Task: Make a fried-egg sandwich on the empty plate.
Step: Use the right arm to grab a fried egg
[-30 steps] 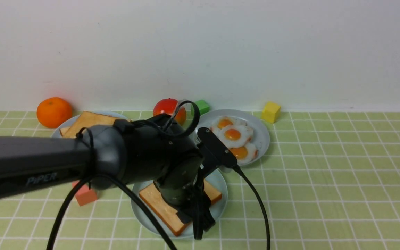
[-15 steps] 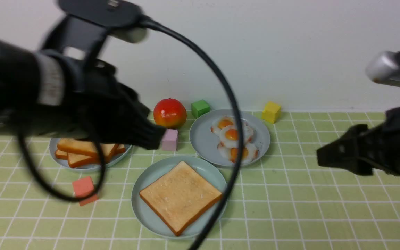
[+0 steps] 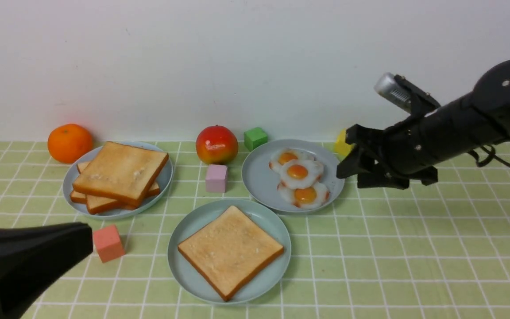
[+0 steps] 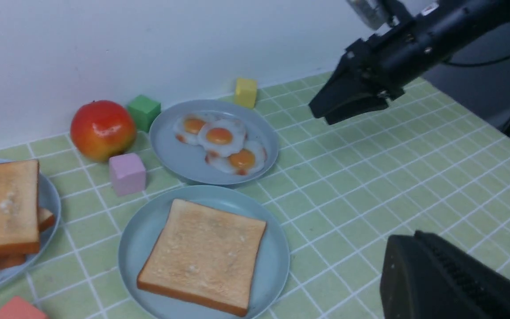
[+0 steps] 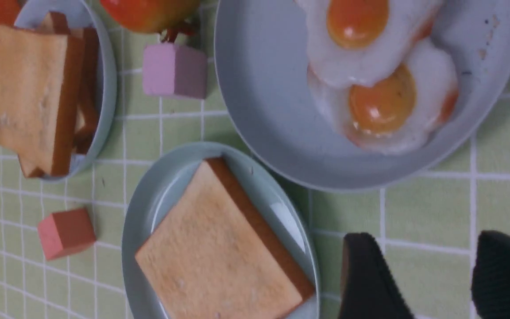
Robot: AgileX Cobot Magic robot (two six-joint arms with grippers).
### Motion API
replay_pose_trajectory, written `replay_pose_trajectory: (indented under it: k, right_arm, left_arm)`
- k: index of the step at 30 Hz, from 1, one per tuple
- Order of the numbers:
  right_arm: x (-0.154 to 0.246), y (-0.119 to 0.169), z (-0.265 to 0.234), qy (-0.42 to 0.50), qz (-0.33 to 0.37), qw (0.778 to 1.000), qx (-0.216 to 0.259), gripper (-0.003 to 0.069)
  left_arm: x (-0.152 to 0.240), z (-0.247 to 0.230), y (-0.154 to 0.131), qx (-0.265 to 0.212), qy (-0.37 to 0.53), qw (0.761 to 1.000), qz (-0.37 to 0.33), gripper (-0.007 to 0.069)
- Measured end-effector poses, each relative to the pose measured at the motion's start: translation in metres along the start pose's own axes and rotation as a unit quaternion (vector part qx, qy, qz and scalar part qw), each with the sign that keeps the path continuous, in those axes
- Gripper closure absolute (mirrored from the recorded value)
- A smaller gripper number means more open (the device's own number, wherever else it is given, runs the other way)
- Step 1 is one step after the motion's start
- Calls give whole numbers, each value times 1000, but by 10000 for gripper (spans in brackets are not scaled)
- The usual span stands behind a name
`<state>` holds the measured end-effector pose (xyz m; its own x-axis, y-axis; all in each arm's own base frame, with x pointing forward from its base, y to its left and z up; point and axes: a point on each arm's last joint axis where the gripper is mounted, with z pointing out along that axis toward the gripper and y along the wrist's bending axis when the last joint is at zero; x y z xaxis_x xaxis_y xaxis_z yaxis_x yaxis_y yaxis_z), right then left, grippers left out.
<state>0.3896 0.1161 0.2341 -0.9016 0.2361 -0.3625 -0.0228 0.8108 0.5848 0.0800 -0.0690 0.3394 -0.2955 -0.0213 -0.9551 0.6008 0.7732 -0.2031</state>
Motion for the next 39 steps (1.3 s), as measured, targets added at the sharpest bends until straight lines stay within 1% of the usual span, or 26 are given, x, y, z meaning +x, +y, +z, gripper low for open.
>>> replay_pose_trajectory:
  k: [2, 3, 7, 13, 19, 26, 33, 39]
  right_arm:
    - [-6, -1, 8, 0, 5, 1000, -3, 305]
    - [-16, -4, 22, -2, 9, 1000, -5, 298]
    - [-35, -11, 53, -5, 11, 1000, -7, 281]
    - [-48, -23, 86, -3, 25, 1000, -6, 274]
    - [-50, -32, 98, 0, 31, 1000, -1, 272]
    - [-54, -47, 106, -21, 47, 999, 10, 272]
    - [-56, -49, 111, -32, 64, 997, 3, 272]
    - [-58, -50, 116, -43, 70, 997, -12, 272]
  left_arm:
    - [0, 0, 0, 2, -4, 1000, -2, 638]
    - [-1, 1, -1, 5, -12, 1000, -4, 638]
    - [-2, 1, -1, 9, -23, 1000, -5, 638]
    - [-4, 1, -2, 12, -32, 999, -6, 638]
    - [-4, 1, -2, 12, -32, 999, -6, 638]
    - [-4, 1, -2, 12, -32, 999, -6, 638]
    - [-4, 1, -2, 13, -32, 999, -7, 638]
    - [-4, 1, -2, 15, -31, 999, -14, 638]
